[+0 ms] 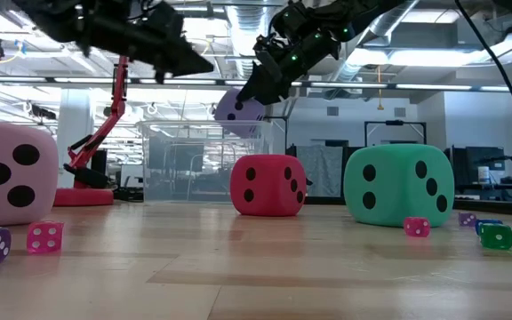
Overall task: Pick & Place Dice
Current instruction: Put the large purple die into the transparent bin
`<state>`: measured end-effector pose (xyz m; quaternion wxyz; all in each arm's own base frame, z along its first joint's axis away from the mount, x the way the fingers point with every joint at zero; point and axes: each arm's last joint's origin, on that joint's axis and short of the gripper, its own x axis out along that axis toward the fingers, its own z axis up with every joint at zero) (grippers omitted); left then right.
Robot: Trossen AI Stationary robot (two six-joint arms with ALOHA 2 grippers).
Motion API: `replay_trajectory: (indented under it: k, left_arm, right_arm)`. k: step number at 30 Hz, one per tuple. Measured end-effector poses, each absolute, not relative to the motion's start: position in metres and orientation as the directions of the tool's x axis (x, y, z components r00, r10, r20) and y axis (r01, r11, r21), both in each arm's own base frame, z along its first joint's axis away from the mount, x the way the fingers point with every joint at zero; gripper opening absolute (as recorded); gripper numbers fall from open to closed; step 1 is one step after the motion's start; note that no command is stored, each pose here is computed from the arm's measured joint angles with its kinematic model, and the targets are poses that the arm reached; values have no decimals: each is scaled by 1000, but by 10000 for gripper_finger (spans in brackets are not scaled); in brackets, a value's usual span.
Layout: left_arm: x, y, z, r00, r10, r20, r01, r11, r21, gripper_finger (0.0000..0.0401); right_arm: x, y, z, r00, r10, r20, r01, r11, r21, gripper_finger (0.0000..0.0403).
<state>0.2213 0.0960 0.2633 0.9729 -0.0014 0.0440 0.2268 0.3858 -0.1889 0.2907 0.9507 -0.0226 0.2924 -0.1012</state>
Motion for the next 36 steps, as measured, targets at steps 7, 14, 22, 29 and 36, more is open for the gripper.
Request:
replay_trajectory:
  k: [7,14,22,29,36]
  left_arm:
    - [256,114,276,888,449,-97,-444,893,68,0]
    - [276,123,284,878,446,-173,-443,895,56,0]
    - [290,134,276,857,459,-235,-465,885,35,0]
    - [288,139,277,830,504,-239,-509,860,45,0]
    - [285,139,270,793,517,-321,-528,847,59,0]
  right_arm:
    - [386,-189,291,808,-205,-552,178,979,-103,400]
    - [385,-188,289,800,-199,-565,174,980,-99,400]
    - [389,-179,289,804,-181,-566,139,983,-117,400]
    - [392,-175,290,810,-173,-560,115,984,-137,400]
    - [393,-176,291,821,-180,-542,116,982,-151,400]
